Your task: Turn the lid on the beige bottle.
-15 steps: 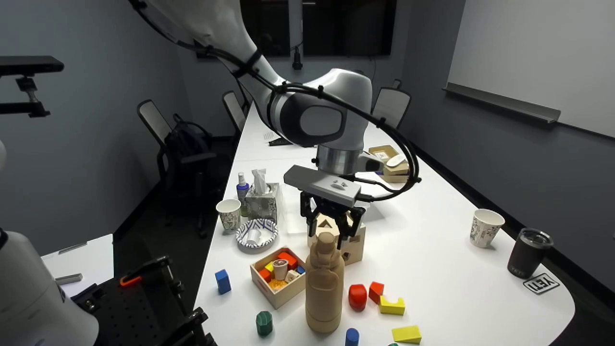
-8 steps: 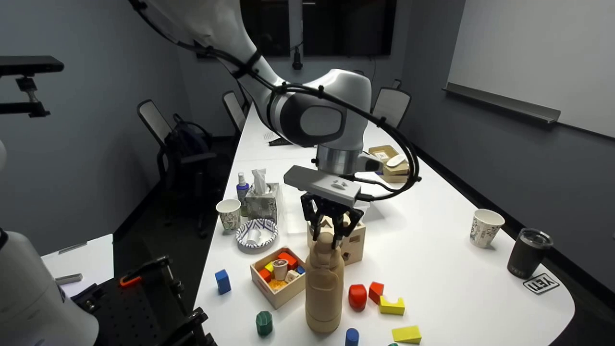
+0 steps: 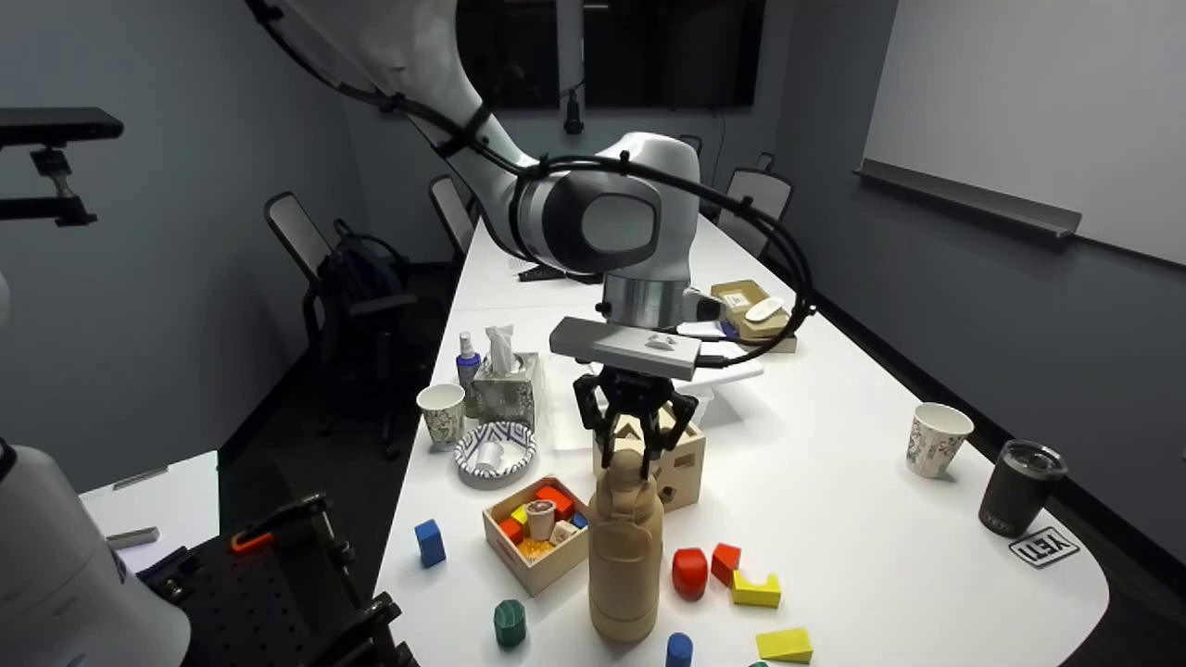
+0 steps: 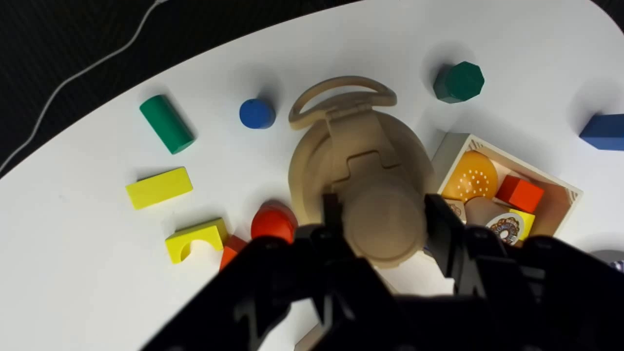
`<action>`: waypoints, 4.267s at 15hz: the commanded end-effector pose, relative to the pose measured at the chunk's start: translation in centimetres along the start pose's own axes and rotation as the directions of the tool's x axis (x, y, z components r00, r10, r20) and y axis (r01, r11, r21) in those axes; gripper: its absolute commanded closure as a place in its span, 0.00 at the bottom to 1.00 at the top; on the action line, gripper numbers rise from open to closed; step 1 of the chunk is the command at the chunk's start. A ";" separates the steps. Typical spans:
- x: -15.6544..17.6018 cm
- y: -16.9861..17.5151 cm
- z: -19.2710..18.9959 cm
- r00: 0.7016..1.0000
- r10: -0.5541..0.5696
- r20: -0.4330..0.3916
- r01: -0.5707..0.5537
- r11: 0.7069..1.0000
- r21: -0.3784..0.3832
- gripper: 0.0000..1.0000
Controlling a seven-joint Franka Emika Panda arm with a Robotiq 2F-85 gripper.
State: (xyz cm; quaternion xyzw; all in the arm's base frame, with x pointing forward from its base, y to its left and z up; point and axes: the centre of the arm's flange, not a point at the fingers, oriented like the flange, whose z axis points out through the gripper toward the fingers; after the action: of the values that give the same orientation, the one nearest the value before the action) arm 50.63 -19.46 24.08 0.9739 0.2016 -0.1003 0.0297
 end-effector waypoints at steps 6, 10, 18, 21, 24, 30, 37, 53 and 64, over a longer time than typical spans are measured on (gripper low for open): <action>0.9 0.0 0.3 0.988 -0.146 0.051 0.147 0.989 -0.010 0.80; 1.6 0.3 -0.2 0.971 -0.223 0.086 0.226 0.974 -0.030 0.80; 2.8 -0.3 0.4 0.915 -0.367 0.167 0.371 0.929 0.010 0.80; 3.5 -0.9 0.7 0.892 -0.414 0.180 0.419 0.908 0.011 0.80; 3.7 -0.9 0.8 0.869 -0.451 0.203 0.460 0.888 0.003 0.80; 4.3 -1.1 0.8 0.825 -0.510 0.242 0.526 0.850 -0.002 0.80; 4.4 -1.6 1.1 0.774 -0.580 0.256 0.590 0.806 0.041 0.80; 5.1 -2.6 -2.7 0.769 -0.589 0.249 0.603 0.797 0.023 0.00; 2.6 -2.9 -14.5 0.972 -0.234 -0.018 0.234 0.969 0.078 0.00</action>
State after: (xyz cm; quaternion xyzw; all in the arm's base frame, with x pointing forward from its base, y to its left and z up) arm 55.50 -14.41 33.33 0.9182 0.3716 -0.1368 -0.0112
